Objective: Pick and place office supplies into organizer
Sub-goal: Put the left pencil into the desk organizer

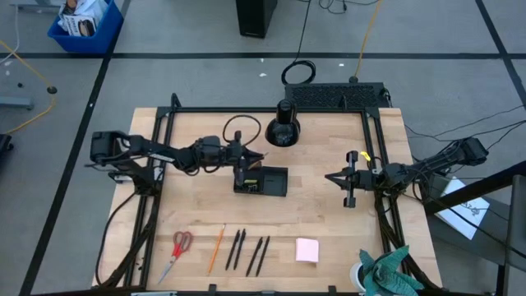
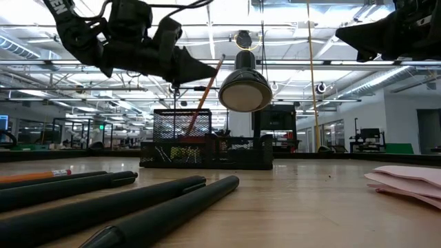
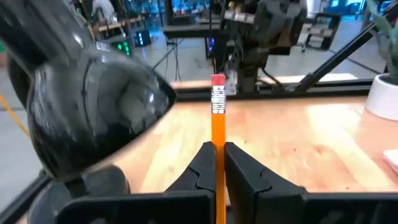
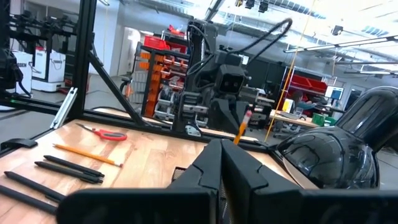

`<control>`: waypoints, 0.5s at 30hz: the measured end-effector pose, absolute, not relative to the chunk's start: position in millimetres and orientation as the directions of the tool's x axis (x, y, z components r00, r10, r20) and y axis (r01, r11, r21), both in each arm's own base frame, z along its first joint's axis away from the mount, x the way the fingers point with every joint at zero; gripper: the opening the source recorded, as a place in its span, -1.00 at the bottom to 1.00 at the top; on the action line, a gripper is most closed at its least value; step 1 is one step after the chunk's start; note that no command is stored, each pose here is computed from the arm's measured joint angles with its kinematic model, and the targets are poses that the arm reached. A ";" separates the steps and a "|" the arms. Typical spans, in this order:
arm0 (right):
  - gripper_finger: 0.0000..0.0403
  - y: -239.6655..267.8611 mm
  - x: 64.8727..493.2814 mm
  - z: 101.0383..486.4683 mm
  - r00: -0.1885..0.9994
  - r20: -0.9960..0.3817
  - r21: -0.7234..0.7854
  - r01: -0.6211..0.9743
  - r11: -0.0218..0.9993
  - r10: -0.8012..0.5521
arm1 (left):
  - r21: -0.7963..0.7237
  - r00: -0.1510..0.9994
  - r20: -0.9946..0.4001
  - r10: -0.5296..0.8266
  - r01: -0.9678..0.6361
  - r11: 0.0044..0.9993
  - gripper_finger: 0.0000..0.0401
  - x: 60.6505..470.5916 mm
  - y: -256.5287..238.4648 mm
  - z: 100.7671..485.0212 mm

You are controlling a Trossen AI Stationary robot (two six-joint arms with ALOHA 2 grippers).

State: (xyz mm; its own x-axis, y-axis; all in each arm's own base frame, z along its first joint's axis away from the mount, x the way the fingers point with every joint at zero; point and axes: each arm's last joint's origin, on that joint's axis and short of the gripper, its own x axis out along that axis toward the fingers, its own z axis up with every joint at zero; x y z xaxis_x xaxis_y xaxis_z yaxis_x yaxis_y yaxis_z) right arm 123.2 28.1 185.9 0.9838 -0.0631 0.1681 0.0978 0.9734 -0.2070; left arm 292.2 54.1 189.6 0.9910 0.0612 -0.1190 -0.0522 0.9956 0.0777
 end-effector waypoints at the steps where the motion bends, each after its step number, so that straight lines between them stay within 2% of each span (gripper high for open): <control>1: -0.98 28.1 123.2 185.9 0.984 0.168 -0.207 0.098 0.973 -0.063 | 0.074 0.989 -0.130 0.064 -0.055 0.996 -0.95 292.4 54.6 187.8; 15: -0.98 28.2 123.3 185.2 0.985 0.162 -0.207 0.096 0.974 -0.063 | 0.030 0.969 -0.230 0.085 -0.080 0.996 -0.85 295.8 56.2 167.4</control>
